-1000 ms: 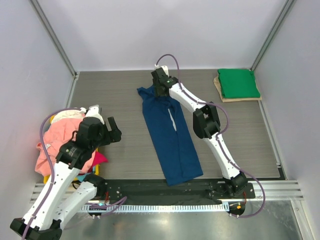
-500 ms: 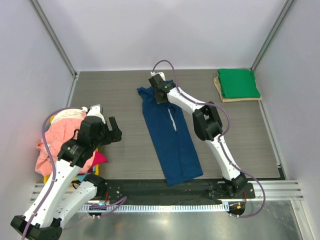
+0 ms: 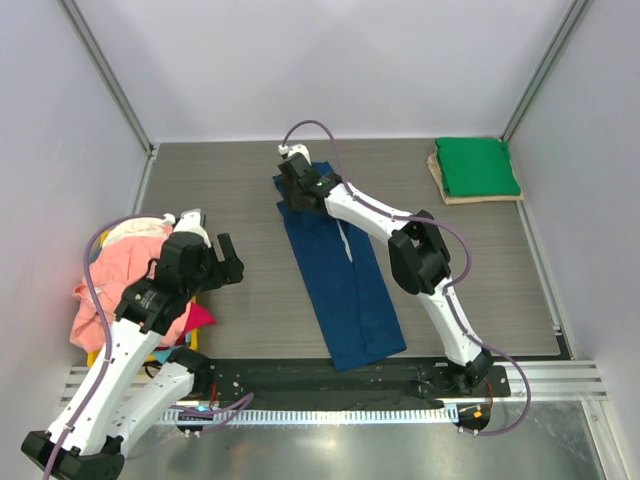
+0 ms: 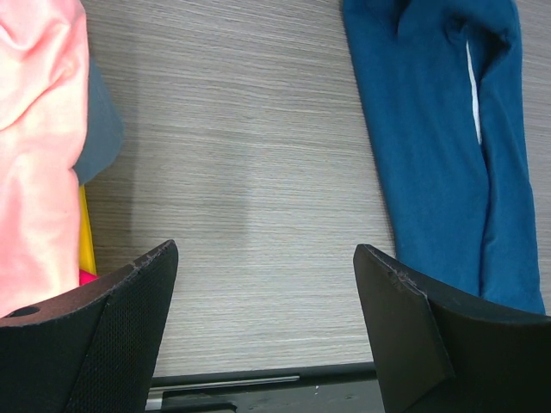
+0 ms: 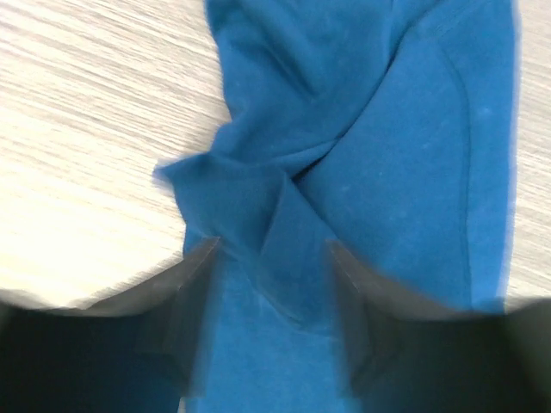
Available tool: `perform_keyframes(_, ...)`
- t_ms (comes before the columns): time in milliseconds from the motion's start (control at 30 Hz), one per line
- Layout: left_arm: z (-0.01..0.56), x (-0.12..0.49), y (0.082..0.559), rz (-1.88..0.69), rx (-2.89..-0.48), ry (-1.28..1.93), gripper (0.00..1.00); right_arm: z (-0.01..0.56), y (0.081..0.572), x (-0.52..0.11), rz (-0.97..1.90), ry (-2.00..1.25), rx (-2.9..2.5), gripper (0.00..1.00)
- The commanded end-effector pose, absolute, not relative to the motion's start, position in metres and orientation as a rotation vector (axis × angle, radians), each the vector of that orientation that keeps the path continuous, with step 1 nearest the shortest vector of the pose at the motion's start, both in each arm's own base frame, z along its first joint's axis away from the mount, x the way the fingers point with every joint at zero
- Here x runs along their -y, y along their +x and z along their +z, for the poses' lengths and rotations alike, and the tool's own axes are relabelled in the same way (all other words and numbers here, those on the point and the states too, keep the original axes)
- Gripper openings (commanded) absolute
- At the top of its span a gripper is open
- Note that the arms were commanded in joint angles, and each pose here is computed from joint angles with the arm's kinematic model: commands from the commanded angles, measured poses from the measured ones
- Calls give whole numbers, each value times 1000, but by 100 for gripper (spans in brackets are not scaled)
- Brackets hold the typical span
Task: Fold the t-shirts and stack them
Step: Fold the tshirt
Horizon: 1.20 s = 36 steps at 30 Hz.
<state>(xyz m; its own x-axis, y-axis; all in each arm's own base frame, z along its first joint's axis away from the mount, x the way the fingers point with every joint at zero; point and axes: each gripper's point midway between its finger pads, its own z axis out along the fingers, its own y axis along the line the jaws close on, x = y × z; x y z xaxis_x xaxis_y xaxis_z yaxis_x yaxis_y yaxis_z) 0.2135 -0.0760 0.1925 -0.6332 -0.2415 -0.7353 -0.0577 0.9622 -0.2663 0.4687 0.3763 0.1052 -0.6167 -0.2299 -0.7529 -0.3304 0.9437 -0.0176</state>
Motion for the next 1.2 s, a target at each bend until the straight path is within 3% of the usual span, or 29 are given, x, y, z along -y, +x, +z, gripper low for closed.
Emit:
perform_keyframes(0, 201, 76, 220, -272, -2214, -200, 84, 76, 465, -370, 150, -380, -2334, 69)
perform_keyframes(100, 200, 77, 220, -271, -2219, -199, 84, 72, 462, -367, 140, -376, -2347, 77)
perform_keyframes(433, 200, 77, 220, -276, -2220, -200, 84, 110, 490, -373, 267, -334, -2283, 79)
perform_keyframes(833, 196, 79, 221, -271, -2239, -192, 84, 13, 525, -383, 349, -225, -2401, 78)
perform_keyframes(1067, 193, 79, 222, -268, -2250, -191, 84, 5, 571, -372, 467, 80, -2346, 78)
perform_keyframes(1167, 192, 80, 222, -267, -2257, -187, 84, 9, 615, -312, 389, 436, -2247, 77)
